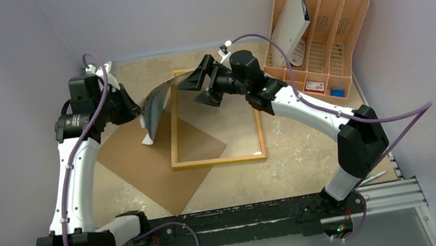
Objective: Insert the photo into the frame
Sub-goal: Pick up the photo at the center of the board, then turn over the photo from the photo frame.
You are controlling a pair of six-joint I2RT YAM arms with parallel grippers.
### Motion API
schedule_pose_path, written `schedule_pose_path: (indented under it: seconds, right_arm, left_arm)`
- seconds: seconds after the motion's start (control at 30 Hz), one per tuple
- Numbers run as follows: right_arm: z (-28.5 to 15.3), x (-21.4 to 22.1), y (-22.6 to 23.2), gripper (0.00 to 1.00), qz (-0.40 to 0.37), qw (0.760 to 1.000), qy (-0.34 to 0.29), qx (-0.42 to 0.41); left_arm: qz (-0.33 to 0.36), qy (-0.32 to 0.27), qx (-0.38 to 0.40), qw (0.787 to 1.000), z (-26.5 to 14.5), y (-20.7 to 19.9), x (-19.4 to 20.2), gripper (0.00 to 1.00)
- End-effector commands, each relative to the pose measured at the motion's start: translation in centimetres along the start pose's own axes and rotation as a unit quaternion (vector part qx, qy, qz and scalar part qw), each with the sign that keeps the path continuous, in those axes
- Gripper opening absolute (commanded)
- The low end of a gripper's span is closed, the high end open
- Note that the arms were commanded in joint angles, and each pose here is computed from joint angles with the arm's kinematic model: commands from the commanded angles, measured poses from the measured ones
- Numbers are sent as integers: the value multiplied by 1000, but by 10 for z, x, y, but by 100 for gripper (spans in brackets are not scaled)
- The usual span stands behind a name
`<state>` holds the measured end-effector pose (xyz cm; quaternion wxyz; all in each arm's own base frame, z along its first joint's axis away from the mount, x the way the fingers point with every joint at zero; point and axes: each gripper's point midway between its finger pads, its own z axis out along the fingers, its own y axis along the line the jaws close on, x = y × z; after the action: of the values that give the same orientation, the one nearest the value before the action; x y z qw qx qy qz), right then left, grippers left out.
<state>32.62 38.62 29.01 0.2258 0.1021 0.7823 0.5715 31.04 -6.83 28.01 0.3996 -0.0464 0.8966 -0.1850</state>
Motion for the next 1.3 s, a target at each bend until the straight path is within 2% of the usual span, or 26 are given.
schedule_pose_path:
  seconds: [0.0,0.13,0.33,0.57,0.93,1.27]
  right_arm:
    - [-5,-18,42,90,27,998,-31,-51]
    - [7,-26,22,87,41,998,-42,15]
    - [16,-32,8,82,42,997,-53,45]
    - [28,-42,13,84,-54,995,-55,70]
    - [57,-21,23,90,-187,978,-35,85]
    - [70,-15,5,88,-236,962,-35,129]
  left_arm:
    - [24,1,92,995,-7,-27,15,0]
    - [38,5,134,990,-14,-40,22,0]
    - [40,14,157,987,-14,-46,29,0]
    - [44,20,167,985,-13,-50,32,0]
    - [55,43,170,983,-5,-58,46,0]
    - [77,77,186,976,9,-69,68,0]
